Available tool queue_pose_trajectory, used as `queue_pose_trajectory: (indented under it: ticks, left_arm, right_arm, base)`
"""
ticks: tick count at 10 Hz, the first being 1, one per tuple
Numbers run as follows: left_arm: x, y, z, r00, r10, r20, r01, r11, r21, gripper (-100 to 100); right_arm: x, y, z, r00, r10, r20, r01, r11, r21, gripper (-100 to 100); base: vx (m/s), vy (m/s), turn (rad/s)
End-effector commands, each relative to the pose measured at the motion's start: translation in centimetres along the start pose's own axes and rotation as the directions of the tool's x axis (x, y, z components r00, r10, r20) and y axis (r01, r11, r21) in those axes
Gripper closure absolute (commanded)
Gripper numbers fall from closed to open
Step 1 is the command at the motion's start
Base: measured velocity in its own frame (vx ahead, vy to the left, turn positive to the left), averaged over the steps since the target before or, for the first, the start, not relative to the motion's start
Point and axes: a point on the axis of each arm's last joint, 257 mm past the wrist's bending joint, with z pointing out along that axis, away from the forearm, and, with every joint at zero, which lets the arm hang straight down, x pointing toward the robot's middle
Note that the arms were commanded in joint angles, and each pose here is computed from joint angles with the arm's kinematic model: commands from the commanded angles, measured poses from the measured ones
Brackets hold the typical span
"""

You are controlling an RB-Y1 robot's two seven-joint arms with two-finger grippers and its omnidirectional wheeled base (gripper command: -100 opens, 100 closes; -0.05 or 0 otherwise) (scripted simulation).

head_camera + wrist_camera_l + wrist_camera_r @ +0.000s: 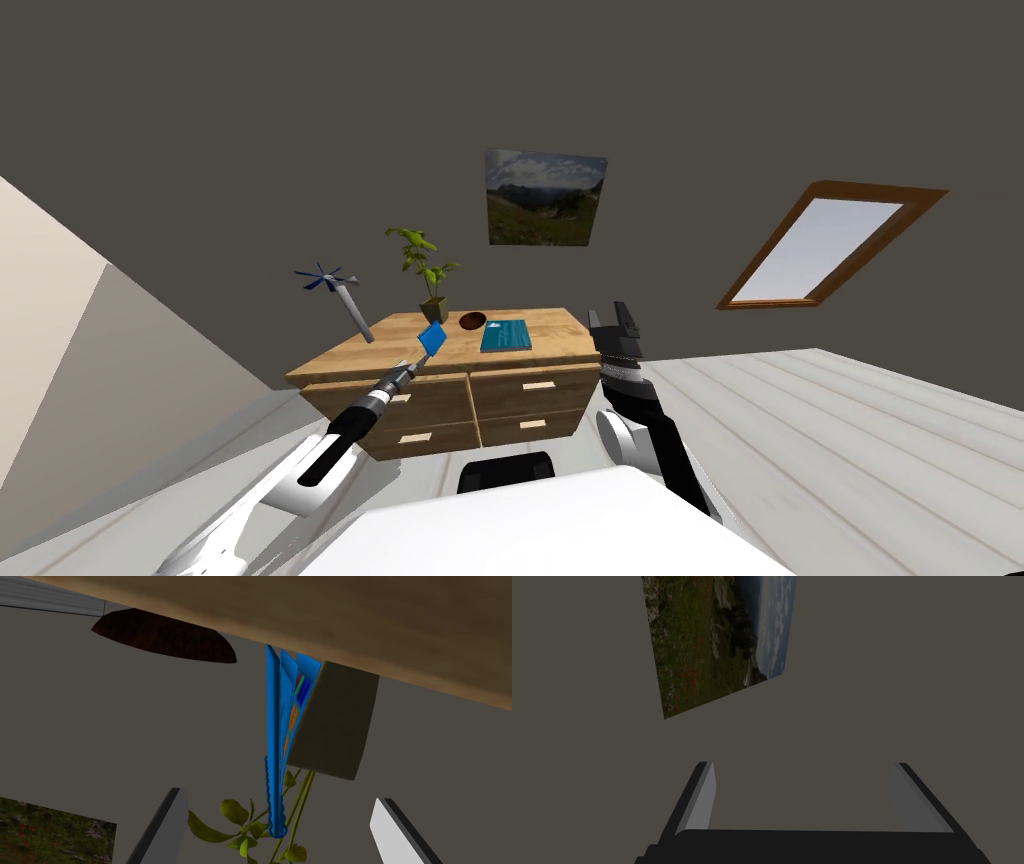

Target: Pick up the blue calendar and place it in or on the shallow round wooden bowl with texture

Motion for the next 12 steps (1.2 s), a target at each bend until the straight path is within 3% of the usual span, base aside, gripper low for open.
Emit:
queue_pose_trajectory:
  ticks: [1, 2, 3, 4, 5, 9, 10, 11, 12]
  left_arm:
    - [-1.4, 0.4, 0.8, 1.000, 0.016, 0.016, -0.016, 1.000, -0.006, -100]
    - [-0.8, 0.3, 0.5, 1.000, 0.010, 0.010, -0.010, 1.000, -0.004, -100]
    - [-0.9, 0.4, 0.6, 1.000, 0.010, 0.011, -0.010, 1.000, -0.005, 0]
    - [-0.9, 0.4, 0.6, 1.000, 0.010, 0.011, -0.010, 1.000, -0.005, -100]
    - [-0.9, 0.4, 0.6, 1.000, 0.010, 0.011, -0.010, 1.000, -0.005, 100]
    - [-0.9, 0.4, 0.6, 1.000, 0.011, 0.010, -0.011, 1.000, -0.006, 100]
    - [-0.9, 0.4, 0.6, 1.000, 0.011, 0.010, -0.011, 1.000, -0.006, 0]
    - [-2.0, 1.0, 1.1, 0.999, 0.039, 0.016, -0.039, 0.999, -0.013, -100]
    - [-3.0, 1.4, 1.4, 0.998, 0.060, 0.020, -0.060, 0.998, -0.019, -100]
  right_arm:
    - [0.0, 0.0, 0.0, 1.000, 0.000, 0.000, 0.000, 1.000, 0.000, 0]
    - [0.0, 0.0, 0.0, 1.000, 0.000, 0.000, 0.000, 1.000, 0.000, 0]
    - [0.0, 0.0, 0.0, 1.000, 0.000, 0.000, 0.000, 1.000, 0.000, 0]
    - [0.0, 0.0, 0.0, 1.000, 0.000, 0.000, 0.000, 1.000, 0.000, 0]
    - [0.0, 0.0, 0.0, 1.000, 0.000, 0.000, 0.000, 1.000, 0.000, 0]
    - [0.0, 0.0, 0.0, 1.000, 0.000, 0.000, 0.000, 1.000, 0.000, 0]
    - [0.0, 0.0, 0.0, 1.000, 0.000, 0.000, 0.000, 1.000, 0.000, 0]
    - [0.0, 0.0, 0.0, 1.000, 0.000, 0.000, 0.000, 1.000, 0.000, 0]
    - [0.0, 0.0, 0.0, 1.000, 0.000, 0.000, 0.000, 1.000, 0.000, 0]
  base:
    - [0.193, -0.004, -0.103]
    - [0.084, 0.009, -0.023]
    - [0.017, 0.000, 0.003]
    - [0.008, 0.000, -0.001]
    - [0.000, 0.000, 0.000]
    - [0.000, 0.001, 0.004]
    - [0.000, 0.000, 0.000]
    - [-0.069, -0.026, 0.012]
    - [-0.155, -0.039, 0.016]
